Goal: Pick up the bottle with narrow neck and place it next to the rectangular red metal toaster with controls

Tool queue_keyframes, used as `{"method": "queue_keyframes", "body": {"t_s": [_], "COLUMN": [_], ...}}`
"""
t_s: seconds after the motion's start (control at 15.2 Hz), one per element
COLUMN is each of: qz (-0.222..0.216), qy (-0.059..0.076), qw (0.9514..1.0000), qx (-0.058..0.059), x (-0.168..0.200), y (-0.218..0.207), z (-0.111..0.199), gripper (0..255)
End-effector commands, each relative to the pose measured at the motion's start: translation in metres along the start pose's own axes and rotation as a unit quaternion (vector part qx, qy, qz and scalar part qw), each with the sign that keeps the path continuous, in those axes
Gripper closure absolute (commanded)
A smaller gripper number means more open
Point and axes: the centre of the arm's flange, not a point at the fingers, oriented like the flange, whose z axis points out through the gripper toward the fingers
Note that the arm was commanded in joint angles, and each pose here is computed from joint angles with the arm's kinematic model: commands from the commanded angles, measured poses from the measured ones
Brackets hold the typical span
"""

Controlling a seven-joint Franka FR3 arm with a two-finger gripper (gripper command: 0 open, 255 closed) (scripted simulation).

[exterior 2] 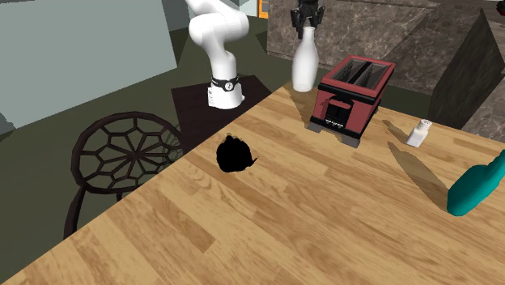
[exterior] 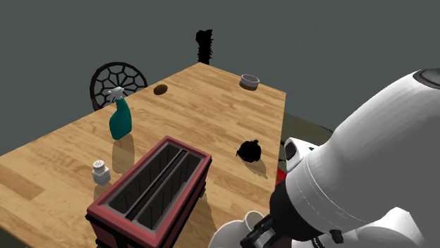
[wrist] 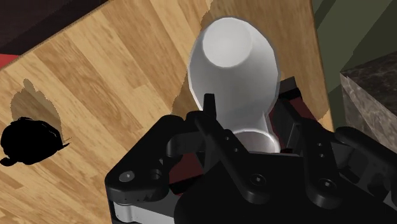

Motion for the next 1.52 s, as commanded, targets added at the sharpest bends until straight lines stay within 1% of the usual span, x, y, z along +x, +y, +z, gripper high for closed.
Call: {"method": "queue_keyframes", "body": {"t_s": [0.0, 0.26, 0.79, 0.86, 1.19, 1.45], "qz": [0.0, 0.0, 0.0, 0.0, 0.0, 0.0], "qy": [0.0, 0.0, 0.0, 0.0, 0.0, 0.0], "qw": [1.0, 1.0, 1.0, 1.0, 1.0, 1.0], "qx": [0.0, 0.0, 0.0, 0.0, 0.0, 0.0], "x": [-0.002, -0.005, -0.005, -0.005, -0.005, -0.005], "y": [0.0, 0.001, 0.001, 0.001, 0.001, 0.001], "z": [0.01, 0.033, 0.033, 0.033, 0.033, -0.017], "gripper": [255, 255, 255, 0, 0, 0]}}
